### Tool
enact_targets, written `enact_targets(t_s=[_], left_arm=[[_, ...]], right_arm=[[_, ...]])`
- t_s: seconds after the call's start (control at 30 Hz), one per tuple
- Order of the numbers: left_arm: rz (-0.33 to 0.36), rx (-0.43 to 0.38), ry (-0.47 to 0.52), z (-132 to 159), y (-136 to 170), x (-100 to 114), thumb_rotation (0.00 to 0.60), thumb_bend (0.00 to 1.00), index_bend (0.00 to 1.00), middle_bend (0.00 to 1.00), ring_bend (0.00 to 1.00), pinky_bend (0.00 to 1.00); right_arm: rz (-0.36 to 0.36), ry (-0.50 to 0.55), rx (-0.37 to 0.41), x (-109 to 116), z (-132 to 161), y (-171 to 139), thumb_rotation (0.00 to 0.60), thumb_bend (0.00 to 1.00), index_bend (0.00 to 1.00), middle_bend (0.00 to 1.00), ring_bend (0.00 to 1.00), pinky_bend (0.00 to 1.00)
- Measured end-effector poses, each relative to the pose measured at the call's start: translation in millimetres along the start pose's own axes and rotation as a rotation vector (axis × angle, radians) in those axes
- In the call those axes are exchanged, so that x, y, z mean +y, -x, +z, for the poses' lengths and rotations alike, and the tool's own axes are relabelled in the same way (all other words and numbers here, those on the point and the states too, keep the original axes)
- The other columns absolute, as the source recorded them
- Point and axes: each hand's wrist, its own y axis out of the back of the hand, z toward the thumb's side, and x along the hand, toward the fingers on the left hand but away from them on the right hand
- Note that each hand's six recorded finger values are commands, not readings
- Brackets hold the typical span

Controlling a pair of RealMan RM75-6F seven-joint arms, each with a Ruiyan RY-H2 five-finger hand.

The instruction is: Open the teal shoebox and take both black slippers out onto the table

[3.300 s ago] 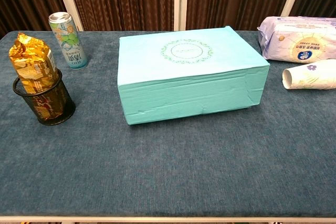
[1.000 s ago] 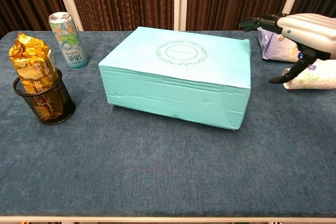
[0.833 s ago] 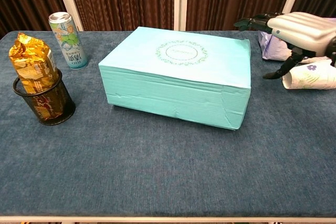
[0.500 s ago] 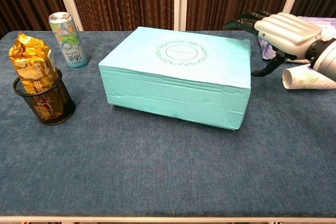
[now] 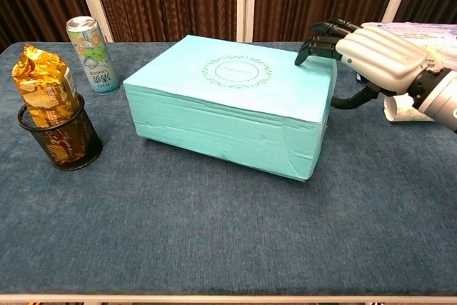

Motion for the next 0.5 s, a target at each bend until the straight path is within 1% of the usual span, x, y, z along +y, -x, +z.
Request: enact_targets(t_s=[0.07, 0.13, 0.23, 0.33, 0.43, 0.5], left_arm=[[0.000, 0.001, -0.004, -0.2, -0.2, -0.1, 0.600, 0.00, 0.26, 0.18, 0.11, 0.08], [-0.005, 0.003, -0.008, -0.3, -0.5, -0.8, 0.600, 0.00, 0.26, 0.18, 0.11, 0.08], [-0.009, 0.001, -0.011, 0.7, -1.2, -1.4, 0.600, 0.00, 0.26, 0.18, 0.11, 0.08], [-0.009, -0.001, -0.013, 1.8, -2.0, -0.9, 0.600, 0.00, 0.26, 0.18, 0.11, 0.08], [-0.008, -0.004, -0.016, 3.1, -3.0, -0.4, 0.600, 0.00, 0.26, 0.18, 0.11, 0.08], [-0.010, -0.008, -0.018, 4.5, -3.6, -0.4, 0.600, 0.00, 0.26, 0.18, 0.11, 0.08]], right_arm=[[-0.007, 0.010, 0.012, 0.9, 1.3, -2.3, 0.600, 0.42, 0.45, 0.33, 0.17, 0.02], [-0.014, 0.033, 0.014, 1.3, 2.3, -3.9, 0.600, 0.46, 0.49, 0.36, 0.19, 0.03], [-0.024, 0.095, 0.001, 1.5, 1.5, -6.0, 0.600, 0.51, 0.51, 0.37, 0.19, 0.03], [-0.042, 0.199, -0.033, 2.1, -1.8, -7.1, 0.600, 0.53, 0.52, 0.38, 0.19, 0.03], [-0.072, 0.345, -0.085, 3.3, -7.5, -7.3, 0.600, 0.53, 0.53, 0.38, 0.19, 0.02], [-0.098, 0.466, -0.130, 4.0, -12.7, -6.7, 0.600, 0.53, 0.53, 0.38, 0.19, 0.02]])
